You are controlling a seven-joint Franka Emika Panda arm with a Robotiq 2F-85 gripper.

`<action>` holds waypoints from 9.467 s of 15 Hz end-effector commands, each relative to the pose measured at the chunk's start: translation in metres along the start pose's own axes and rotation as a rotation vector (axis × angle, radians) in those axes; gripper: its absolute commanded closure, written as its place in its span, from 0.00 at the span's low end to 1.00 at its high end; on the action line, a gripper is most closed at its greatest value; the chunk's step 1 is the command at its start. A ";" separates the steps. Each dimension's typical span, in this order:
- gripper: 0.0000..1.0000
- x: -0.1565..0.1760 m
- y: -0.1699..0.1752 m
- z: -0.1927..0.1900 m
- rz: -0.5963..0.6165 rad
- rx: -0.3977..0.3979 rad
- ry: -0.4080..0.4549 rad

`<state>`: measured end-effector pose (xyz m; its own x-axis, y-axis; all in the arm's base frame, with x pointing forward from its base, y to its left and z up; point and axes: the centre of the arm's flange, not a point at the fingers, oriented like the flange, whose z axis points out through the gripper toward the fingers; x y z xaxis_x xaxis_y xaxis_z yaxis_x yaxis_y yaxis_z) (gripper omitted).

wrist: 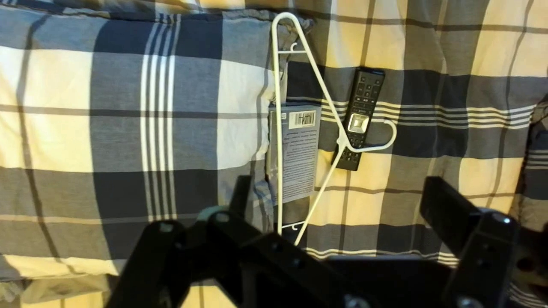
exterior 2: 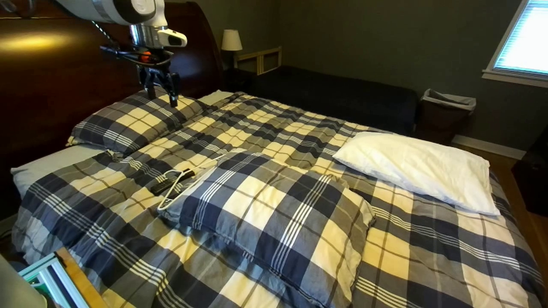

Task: Pick up the black remote and put it on the checked black pillow

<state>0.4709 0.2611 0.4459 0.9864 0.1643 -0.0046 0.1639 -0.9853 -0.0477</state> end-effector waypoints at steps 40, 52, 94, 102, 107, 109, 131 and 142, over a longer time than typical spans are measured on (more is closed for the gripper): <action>0.00 0.162 -0.163 0.311 -0.223 0.057 -0.317; 0.00 0.080 -0.165 0.365 0.087 0.038 -0.342; 0.70 0.066 -0.141 0.418 0.661 0.009 -0.210; 0.71 0.049 -0.138 0.382 0.244 0.138 -0.246; 0.71 0.041 -0.128 0.365 -0.044 0.173 -0.245; 0.71 0.030 -0.116 0.357 -0.157 0.171 -0.224; 0.71 -0.109 0.031 0.192 0.003 0.110 0.437; 0.71 -0.105 0.126 0.193 0.263 0.034 0.400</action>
<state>0.4019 0.1657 0.2334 0.9396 0.0120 0.3419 0.0551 -0.9916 -0.1167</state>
